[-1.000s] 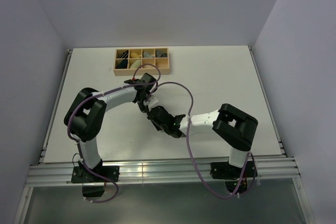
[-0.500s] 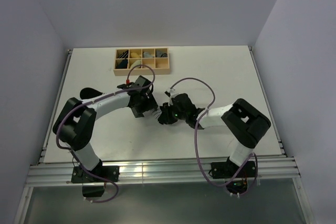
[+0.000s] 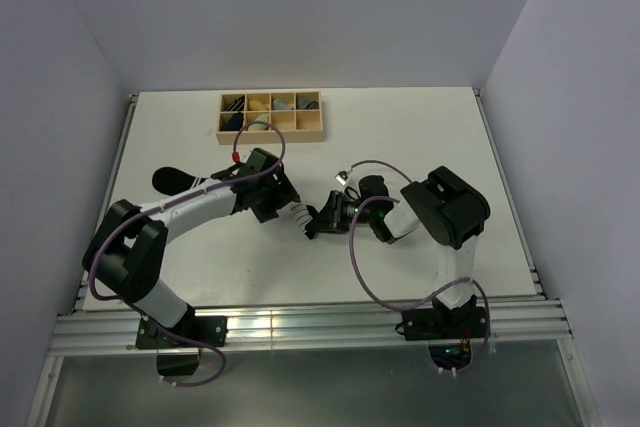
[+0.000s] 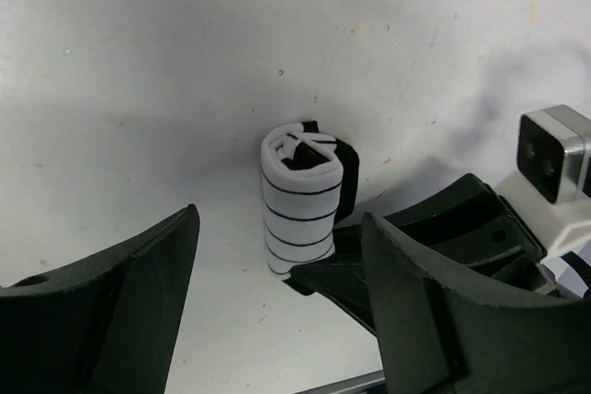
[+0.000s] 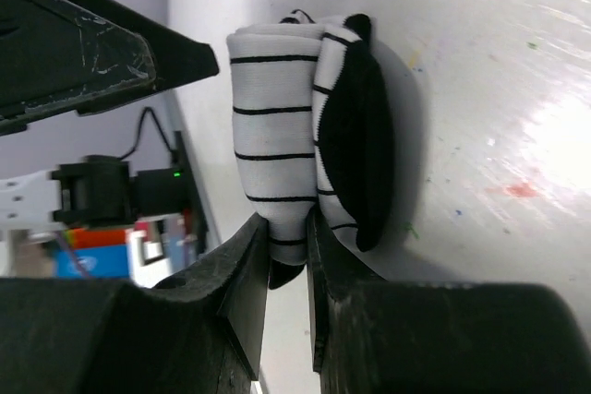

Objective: Roll the socks
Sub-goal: Roll the sock at the center of the board.

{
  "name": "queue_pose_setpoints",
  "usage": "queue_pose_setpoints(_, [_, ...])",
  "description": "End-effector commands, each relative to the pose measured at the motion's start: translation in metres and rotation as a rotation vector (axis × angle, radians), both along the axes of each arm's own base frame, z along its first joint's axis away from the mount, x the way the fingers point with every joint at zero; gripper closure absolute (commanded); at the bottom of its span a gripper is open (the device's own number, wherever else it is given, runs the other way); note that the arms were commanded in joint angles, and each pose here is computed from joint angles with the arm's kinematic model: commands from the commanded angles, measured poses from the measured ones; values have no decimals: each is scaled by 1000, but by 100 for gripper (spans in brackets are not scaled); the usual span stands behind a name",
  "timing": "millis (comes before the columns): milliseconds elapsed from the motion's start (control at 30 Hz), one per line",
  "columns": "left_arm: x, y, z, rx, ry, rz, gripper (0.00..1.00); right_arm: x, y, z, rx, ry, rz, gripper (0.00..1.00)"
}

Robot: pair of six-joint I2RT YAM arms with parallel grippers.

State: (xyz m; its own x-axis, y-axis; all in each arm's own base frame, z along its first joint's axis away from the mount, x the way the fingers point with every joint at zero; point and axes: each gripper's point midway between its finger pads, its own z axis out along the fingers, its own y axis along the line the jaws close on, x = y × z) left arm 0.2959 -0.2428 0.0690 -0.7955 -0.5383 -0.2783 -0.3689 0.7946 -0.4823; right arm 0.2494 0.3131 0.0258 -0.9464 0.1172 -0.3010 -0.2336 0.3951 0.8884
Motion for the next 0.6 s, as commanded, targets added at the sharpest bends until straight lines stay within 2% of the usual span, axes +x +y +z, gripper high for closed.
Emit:
queue_pose_setpoints(0, [8,-13,-1,-53,-27,-12,25,-9,-4,-5,46,114,17,100])
queue_pose_setpoints(200, [13,-21,-12,-62,-20,-38,27,-9,-6,-19,2,157,23,100])
queue_pose_setpoints(400, [10,-22,-29,-33,27,-59,34,-7,-7,-24,-3,182,14,100])
queue_pose_setpoints(500, [9,-20,-36,-16,38,-64,42,-6,-9,-27,-17,181,11,100])
queue_pose_setpoints(567, [8,-20,-40,-7,47,-64,51,-5,-10,-26,-29,178,6,100])
